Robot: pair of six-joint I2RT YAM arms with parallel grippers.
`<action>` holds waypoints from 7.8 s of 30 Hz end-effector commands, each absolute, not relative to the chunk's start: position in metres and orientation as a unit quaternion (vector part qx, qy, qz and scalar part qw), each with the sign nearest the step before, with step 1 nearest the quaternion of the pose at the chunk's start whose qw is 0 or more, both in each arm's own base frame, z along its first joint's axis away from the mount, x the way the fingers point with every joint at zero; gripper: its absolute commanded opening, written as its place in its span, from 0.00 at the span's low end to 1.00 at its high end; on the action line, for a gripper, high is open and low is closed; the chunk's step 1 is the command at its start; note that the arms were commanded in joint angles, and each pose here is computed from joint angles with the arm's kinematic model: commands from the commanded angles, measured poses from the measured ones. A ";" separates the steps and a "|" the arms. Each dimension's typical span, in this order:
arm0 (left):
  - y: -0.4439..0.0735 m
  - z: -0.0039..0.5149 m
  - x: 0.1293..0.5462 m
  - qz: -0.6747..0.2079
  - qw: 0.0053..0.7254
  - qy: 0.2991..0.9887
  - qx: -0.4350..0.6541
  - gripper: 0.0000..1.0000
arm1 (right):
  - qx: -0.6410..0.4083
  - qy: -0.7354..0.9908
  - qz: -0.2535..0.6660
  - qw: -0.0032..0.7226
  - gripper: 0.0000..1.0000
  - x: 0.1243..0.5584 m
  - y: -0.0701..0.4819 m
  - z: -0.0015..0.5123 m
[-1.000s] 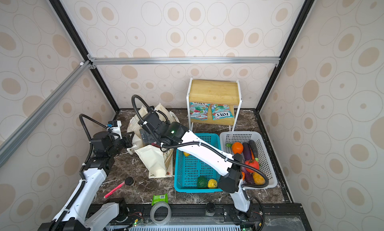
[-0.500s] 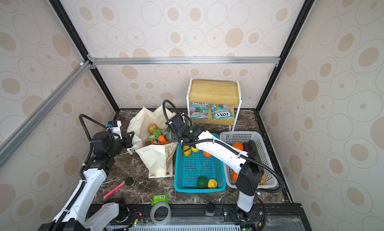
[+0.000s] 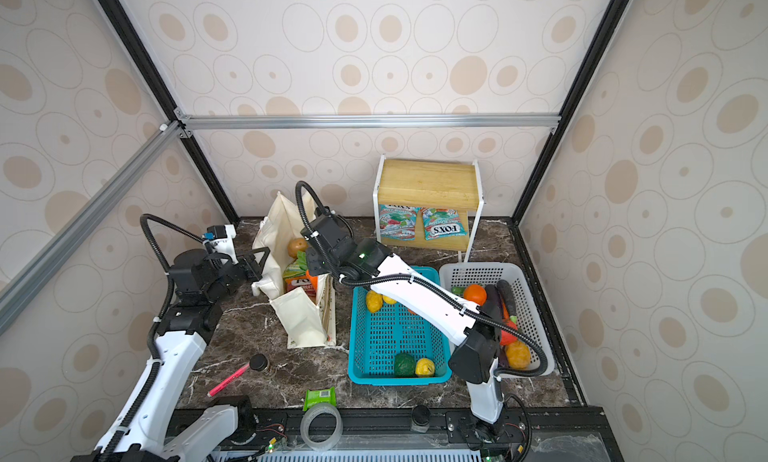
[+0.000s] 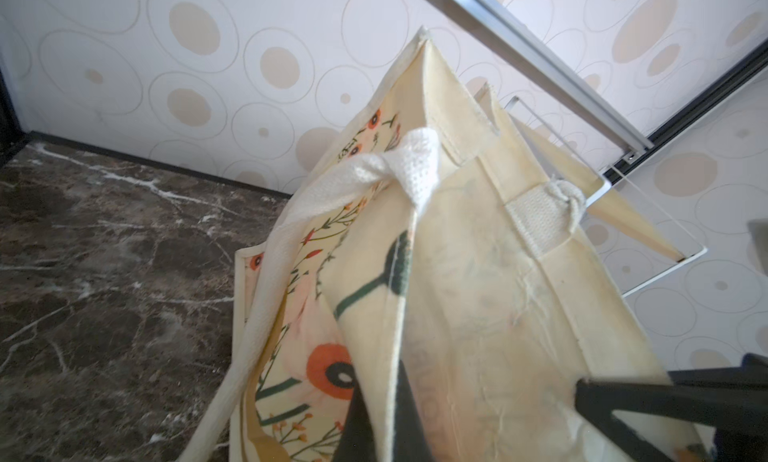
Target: Place the food into the grocery bag and tie it
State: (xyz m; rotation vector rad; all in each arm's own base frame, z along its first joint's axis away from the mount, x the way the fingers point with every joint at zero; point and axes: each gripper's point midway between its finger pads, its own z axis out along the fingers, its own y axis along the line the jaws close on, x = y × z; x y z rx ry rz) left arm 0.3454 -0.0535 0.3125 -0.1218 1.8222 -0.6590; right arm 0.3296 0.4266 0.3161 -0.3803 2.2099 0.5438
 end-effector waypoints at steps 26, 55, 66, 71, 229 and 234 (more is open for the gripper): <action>-0.026 0.408 0.325 -0.303 0.662 0.668 -0.152 0.99 | -0.075 0.900 0.145 0.405 0.00 0.351 0.365 0.276; -0.009 0.263 0.305 -0.536 0.383 0.497 -0.564 0.93 | -0.072 0.901 0.154 0.399 0.00 0.346 0.361 0.271; 0.018 0.299 0.302 -0.465 0.540 0.505 -0.488 0.00 | -0.085 0.898 0.157 0.402 0.18 0.343 0.360 0.278; 0.031 0.319 0.291 -0.383 0.617 0.531 -0.437 0.00 | -0.106 0.891 0.164 0.409 0.88 0.338 0.360 0.294; -0.126 0.413 0.332 -0.223 0.577 0.785 -0.001 0.23 | -0.301 0.771 0.411 0.383 0.00 0.300 0.451 0.284; -0.122 0.396 0.337 -0.153 0.535 0.831 0.019 0.18 | -0.294 0.765 0.419 0.390 0.00 0.302 0.453 0.282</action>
